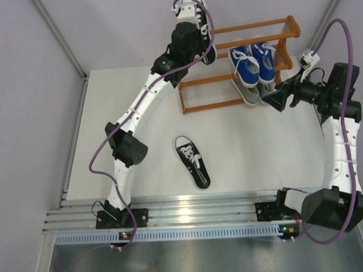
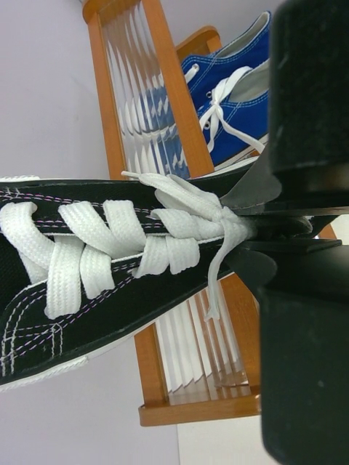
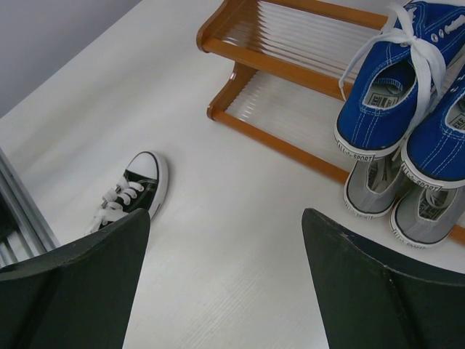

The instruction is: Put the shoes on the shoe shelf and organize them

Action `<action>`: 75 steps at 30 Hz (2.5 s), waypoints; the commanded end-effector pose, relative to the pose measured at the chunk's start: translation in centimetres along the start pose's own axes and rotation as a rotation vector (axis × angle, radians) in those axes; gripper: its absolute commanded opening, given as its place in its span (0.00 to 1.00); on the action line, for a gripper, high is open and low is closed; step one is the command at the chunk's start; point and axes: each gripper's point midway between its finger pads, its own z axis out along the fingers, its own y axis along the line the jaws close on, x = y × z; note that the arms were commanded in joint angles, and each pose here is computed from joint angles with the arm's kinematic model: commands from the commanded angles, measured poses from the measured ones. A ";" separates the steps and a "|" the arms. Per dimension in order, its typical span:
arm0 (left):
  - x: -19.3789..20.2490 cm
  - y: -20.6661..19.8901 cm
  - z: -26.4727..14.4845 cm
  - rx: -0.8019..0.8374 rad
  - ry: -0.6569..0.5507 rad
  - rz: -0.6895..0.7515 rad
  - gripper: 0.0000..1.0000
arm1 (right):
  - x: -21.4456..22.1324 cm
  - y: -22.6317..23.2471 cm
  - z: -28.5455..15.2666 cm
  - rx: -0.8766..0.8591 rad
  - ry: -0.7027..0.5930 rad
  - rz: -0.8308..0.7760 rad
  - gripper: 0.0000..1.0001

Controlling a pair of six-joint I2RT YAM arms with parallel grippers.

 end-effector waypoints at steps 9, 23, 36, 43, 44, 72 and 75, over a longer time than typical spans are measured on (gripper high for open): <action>-4.7 1.5 0.6 -0.042 -0.150 -0.027 0.00 | -1.1 0.5 -0.7 0.002 -0.040 -0.053 0.85; -3.0 1.8 2.1 -0.023 -0.118 -0.085 0.26 | -1.0 0.4 -0.8 0.007 -0.042 -0.047 0.86; -5.1 1.5 1.0 0.029 -0.135 -0.133 0.45 | -1.5 0.6 -0.8 -0.003 -0.052 -0.053 0.86; -10.4 -0.2 -2.7 0.117 -0.213 -0.191 0.66 | -1.6 0.9 -0.8 -0.022 -0.053 -0.070 0.86; -11.7 -0.4 -3.8 0.130 -0.232 -0.200 0.68 | -1.7 0.9 -0.8 -0.028 -0.050 -0.073 0.86; 9.3 17.8 -30.0 -0.270 0.085 -0.345 0.98 | 21.2 20.5 12.0 -0.409 0.623 -0.148 0.89; 9.9 18.7 -31.8 -0.288 0.060 -0.405 0.98 | 22.9 21.2 12.4 -0.376 0.647 -0.098 0.90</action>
